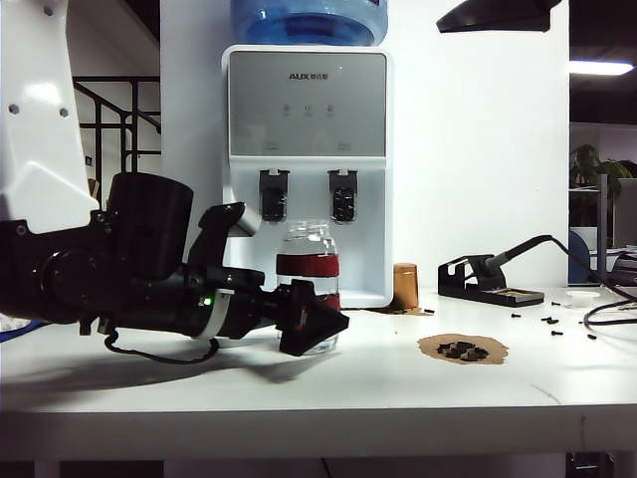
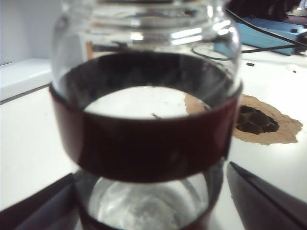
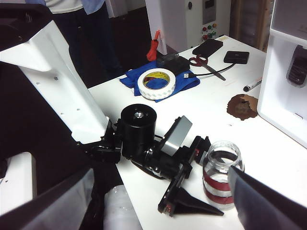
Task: Pick up the water bottle with two loops of red belts, then reach the front water dispenser and gently press the gray-black baffle horizontally to get a little water.
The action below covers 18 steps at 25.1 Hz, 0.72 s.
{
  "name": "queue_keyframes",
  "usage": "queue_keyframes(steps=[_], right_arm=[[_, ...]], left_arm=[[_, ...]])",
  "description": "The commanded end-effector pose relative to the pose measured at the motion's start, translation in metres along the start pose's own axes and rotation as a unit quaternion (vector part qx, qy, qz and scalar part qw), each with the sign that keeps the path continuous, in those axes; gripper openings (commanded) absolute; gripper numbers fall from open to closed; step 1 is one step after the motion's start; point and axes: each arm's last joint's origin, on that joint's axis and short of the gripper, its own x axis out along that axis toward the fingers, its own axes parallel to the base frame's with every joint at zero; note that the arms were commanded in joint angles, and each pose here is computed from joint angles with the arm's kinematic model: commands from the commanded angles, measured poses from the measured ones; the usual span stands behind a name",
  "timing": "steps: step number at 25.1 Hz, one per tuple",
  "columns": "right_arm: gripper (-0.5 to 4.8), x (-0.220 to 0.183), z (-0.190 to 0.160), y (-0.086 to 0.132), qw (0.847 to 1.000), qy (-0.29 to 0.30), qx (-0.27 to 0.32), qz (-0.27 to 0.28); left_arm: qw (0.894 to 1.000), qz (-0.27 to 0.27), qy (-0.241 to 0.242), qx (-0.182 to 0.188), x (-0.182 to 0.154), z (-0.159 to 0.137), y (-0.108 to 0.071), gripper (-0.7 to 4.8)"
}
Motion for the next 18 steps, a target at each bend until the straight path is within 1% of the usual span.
queue_keyframes(steps=[1, 4, 5, 7, 10, 11, 12, 14, 15, 18], right_arm=[[4.79, 0.0003, 0.0014, -0.0005, 1.0, -0.001, -0.001, -0.002], [4.79, 0.0003, -0.0005, 0.0001, 1.0, 0.007, 0.008, -0.001], [4.79, 0.0003, -0.0014, 0.0003, 1.0, 0.01, 0.012, -0.001], [4.79, 0.0002, -0.0023, 0.0002, 1.0, 0.016, 0.015, -0.006], [4.79, 0.0002, -0.0028, -0.0012, 0.999, 0.024, 0.014, -0.03], [4.79, 0.0001, -0.0032, -0.0017, 0.999, 0.028, 0.015, -0.04], [4.79, 0.0, -0.0048, -0.0018, 0.998, 0.037, 0.02, -0.049], [4.79, 0.0, -0.0055, -0.0017, 0.998, 0.04, 0.023, -0.05], [4.79, 0.0, -0.0055, -0.0017, 0.998, 0.041, 0.023, -0.051], [4.79, -0.0002, -0.0059, -0.0027, 0.996, 0.047, 0.023, -0.068]], left_arm=[[1.0, -0.003, 0.001, 0.002, 0.0018, 0.0019, -0.0018, 4.79], [1.0, 0.001, 0.004, 0.001, 0.0017, 0.0013, -0.0012, 4.79], [1.0, 0.005, 0.004, 0.0, 0.0015, 0.0012, -0.0007, 4.39], [1.0, 0.014, 0.005, 0.0, 0.0015, 0.0012, -0.0001, 3.41], [1.0, 0.019, 0.005, 0.0, 0.0015, 0.0011, 0.0003, 1.71], [1.0, 0.019, 0.005, 0.0, 0.0015, 0.0011, 0.0003, 1.31], [1.0, 0.019, 0.005, 0.0, 0.0015, 0.0011, 0.0003, 0.77], [1.0, 0.019, 0.006, 0.0, 0.0015, 0.0011, 0.0003, 0.19], [1.0, 0.02, 0.005, 0.0, 0.0014, 0.0011, 0.0004, -0.04], [1.0, 0.022, 0.004, 0.001, 0.0013, 0.0015, 0.0012, -0.04]])
